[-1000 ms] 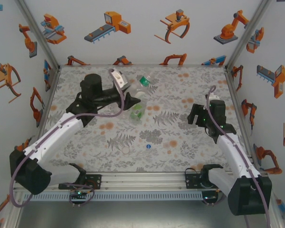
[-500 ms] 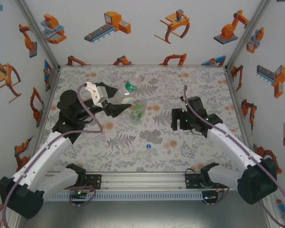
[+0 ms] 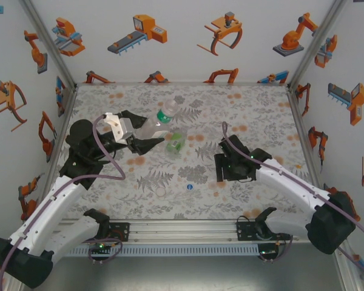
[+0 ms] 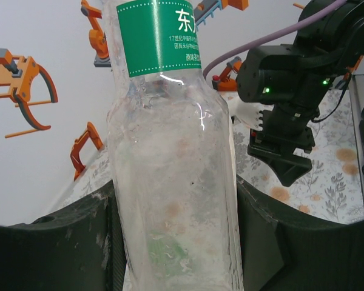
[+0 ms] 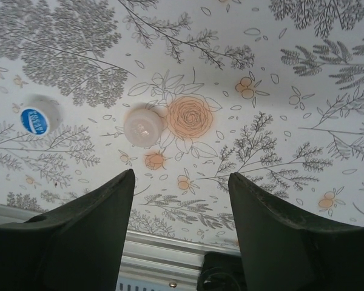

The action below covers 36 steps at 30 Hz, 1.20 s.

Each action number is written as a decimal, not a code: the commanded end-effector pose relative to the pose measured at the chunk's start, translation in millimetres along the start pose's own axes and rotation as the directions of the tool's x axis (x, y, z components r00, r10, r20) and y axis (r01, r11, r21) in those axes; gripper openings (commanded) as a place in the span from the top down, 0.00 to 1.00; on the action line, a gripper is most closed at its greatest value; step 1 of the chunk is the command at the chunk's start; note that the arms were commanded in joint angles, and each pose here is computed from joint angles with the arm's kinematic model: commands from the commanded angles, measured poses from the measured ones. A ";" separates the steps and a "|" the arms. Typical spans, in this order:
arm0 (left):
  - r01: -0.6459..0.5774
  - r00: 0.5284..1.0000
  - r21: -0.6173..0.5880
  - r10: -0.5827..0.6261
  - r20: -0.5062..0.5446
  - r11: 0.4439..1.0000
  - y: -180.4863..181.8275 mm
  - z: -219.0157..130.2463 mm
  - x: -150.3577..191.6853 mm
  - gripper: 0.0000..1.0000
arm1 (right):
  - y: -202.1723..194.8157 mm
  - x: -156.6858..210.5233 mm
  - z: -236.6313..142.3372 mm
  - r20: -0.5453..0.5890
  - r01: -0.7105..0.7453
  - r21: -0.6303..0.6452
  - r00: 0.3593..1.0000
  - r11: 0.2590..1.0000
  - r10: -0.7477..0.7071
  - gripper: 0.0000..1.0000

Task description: Screw on the bottle caps

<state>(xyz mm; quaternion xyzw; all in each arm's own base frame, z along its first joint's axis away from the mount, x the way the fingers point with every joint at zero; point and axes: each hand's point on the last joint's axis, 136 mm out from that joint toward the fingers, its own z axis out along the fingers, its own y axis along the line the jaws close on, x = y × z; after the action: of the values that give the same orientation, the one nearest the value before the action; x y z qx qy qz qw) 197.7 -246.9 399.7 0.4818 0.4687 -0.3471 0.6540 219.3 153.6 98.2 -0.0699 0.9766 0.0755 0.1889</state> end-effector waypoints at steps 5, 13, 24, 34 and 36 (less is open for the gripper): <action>-0.032 0.999 0.016 0.031 0.019 0.999 -0.9 0.1 -15.2 0.97 | 16.0 8.8 25.0 -0.036 -0.070 0.062 0.997 0.996 0.072 0.50; -0.019 1.000 0.025 0.019 0.005 1.000 -1.0 3.3 -9.7 0.97 | 30.5 3.5 46.4 -0.028 -0.090 0.085 0.995 0.992 0.093 0.54; -0.010 1.000 0.028 0.010 -0.012 1.000 0.2 5.9 -4.3 0.97 | 39.8 1.3 61.5 -0.040 -0.082 0.086 0.996 0.993 0.085 0.50; -0.003 1.000 0.032 0.003 -0.025 0.999 0.8 7.9 0.2 0.97 | 30.9 7.8 62.0 -0.053 -0.074 0.126 0.995 0.989 0.082 0.48; -0.001 1.000 0.032 0.002 -0.025 0.999 1.0 7.9 0.0 0.97 | 31.4 9.2 63.0 -0.058 -0.075 0.122 0.995 0.990 0.082 0.48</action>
<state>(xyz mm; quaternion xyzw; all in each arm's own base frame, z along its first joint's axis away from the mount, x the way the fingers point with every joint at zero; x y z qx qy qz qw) 206.5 -253.9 383.8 0.4874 0.4954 -0.3525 0.6268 227.8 195.6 36.3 -0.0295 0.9874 0.0280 0.1527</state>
